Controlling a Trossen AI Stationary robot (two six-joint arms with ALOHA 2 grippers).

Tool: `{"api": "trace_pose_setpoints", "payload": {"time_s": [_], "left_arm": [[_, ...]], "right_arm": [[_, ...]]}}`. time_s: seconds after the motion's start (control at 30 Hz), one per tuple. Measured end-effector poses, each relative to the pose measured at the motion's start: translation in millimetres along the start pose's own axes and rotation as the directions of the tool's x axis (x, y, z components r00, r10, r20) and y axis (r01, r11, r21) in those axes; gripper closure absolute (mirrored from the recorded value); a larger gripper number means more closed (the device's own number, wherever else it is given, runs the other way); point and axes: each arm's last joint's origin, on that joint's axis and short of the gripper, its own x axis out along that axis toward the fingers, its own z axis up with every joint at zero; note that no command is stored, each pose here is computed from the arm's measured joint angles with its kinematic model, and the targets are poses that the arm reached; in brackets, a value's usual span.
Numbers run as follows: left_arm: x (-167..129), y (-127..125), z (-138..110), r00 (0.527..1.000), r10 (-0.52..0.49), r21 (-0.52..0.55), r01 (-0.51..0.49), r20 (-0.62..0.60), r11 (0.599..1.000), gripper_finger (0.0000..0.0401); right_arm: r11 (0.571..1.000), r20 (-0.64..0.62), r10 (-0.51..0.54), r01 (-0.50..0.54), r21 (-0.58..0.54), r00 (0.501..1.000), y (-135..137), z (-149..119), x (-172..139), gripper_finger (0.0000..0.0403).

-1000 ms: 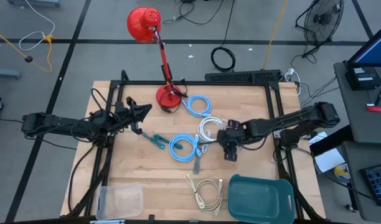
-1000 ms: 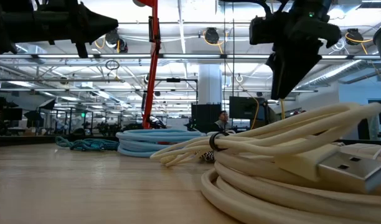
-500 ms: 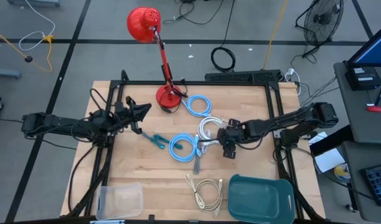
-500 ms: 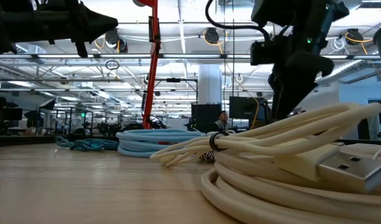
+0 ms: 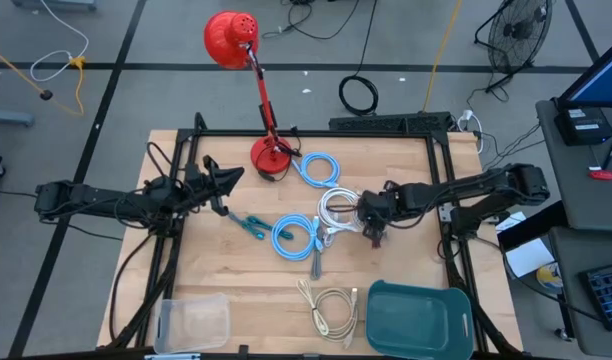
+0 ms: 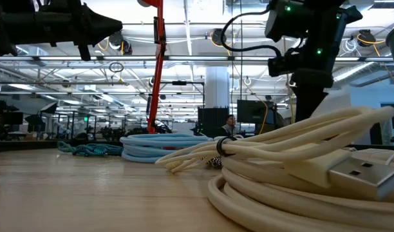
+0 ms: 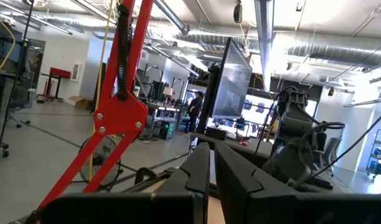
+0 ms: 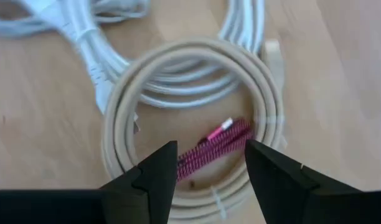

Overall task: Pick & Place USB Port
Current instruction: Put the pink charger cable into the transparent bin

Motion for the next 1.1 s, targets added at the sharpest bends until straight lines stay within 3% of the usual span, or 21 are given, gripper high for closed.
{"api": "trace_pose_setpoints", "payload": {"time_s": [0.13,0.3,0.5,0.7,1.1], "left_arm": [[0.0,0.1,-0.7,1.0,0.001,-0.002,-0.001,-0.007,1.0,0.0375],[0.0,0.1,-1.2,1.0,0.001,-0.003,-0.001,-0.012,1.0,0.0375],[0.0,0.2,-1.2,1.0,0.001,-0.002,-0.001,-0.012,1.0,0.0375],[0.0,0.2,-1.3,1.0,0.002,-0.002,-0.002,-0.013,1.0,0.0375],[0.0,0.2,-1.3,1.0,0.002,0.002,-0.002,-0.013,1.0,0.0375]], "right_arm": [[0.979,-0.046,0.06,-0.05,0.198,0.997,-6.7,2.3,1.4,0.022],[0.941,-0.168,0.16,-0.099,0.322,0.973,-15.9,1.5,6.5,0.022],[0.936,-0.179,0.169,-0.101,0.338,0.969,-18.2,2.3,8.1,0.022],[0.93,-0.11,0.178,-0.131,0.343,0.978,-16.7,3.2,15.5,0.022],[0.914,-0.141,0.211,-0.145,0.378,0.967,-24.8,-23.9,47.0,0.0221]]}}
